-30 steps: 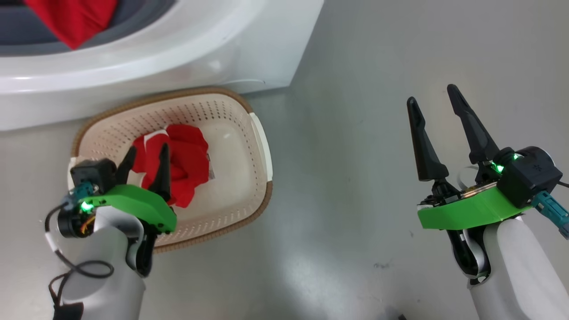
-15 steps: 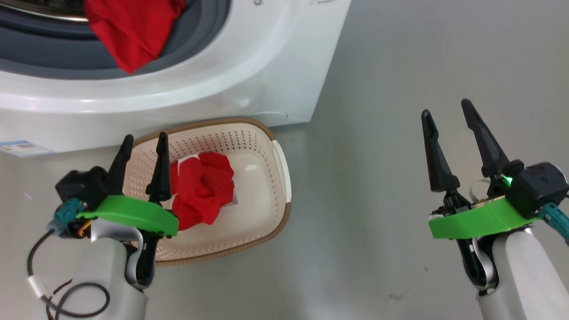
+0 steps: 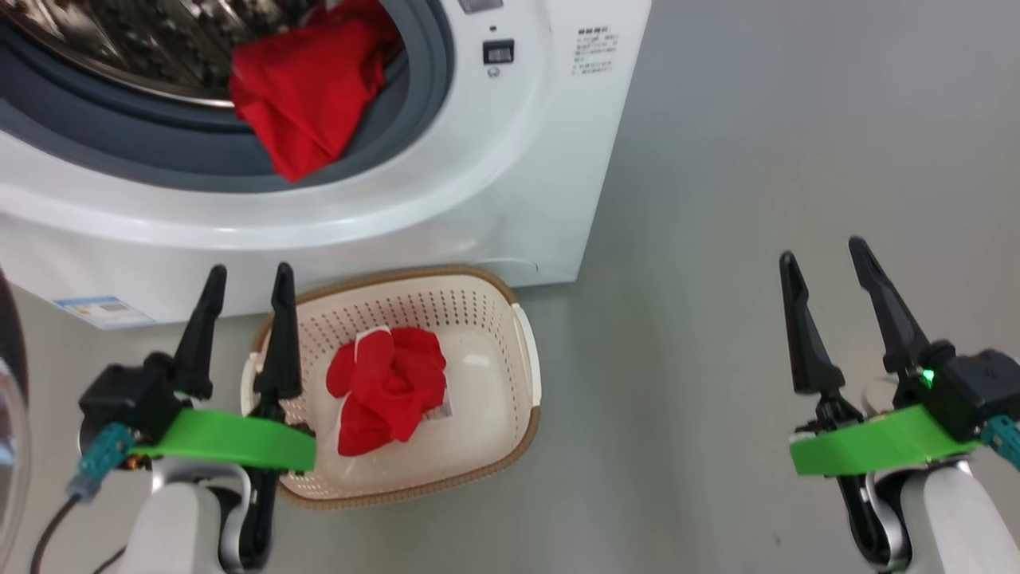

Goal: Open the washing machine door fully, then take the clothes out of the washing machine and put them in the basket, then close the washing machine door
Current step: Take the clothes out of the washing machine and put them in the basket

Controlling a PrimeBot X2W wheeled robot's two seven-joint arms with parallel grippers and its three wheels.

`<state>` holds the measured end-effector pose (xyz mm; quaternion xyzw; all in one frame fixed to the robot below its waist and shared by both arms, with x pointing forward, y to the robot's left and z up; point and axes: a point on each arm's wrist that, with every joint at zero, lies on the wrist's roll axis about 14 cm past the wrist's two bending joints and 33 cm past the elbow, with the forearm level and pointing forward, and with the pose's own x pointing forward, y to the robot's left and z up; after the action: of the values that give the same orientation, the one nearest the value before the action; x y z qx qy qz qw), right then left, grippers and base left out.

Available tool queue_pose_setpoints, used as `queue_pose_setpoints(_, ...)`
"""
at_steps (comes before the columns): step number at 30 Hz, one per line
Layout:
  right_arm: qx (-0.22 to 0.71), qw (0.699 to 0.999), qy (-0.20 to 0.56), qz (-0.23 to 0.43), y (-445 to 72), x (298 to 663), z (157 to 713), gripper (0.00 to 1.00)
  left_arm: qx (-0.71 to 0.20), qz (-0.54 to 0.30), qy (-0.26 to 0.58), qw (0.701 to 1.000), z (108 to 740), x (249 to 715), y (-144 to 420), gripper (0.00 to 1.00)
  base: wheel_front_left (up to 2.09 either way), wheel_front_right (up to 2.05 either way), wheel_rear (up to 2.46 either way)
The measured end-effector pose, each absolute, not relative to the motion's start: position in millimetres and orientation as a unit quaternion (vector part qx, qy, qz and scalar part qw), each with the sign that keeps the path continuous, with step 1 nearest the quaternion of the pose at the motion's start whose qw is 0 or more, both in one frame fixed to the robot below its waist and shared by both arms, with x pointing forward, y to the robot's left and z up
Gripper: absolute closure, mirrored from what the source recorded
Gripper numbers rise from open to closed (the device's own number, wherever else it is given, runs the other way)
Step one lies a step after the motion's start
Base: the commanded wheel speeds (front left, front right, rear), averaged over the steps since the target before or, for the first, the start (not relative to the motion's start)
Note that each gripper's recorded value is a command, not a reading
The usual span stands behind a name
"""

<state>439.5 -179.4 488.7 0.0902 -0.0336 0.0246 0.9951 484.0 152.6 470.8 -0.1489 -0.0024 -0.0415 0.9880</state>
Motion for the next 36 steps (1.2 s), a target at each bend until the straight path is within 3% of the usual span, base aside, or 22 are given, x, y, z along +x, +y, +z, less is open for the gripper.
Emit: queue_pose_setpoints(36, 0.095, 0.992, -0.081, -0.008, -201, 342, 529, 0.0, -0.125, -0.044, -0.027, 0.991, 502, 383, 154, 0.0, 0.0, 0.0, 0.0)
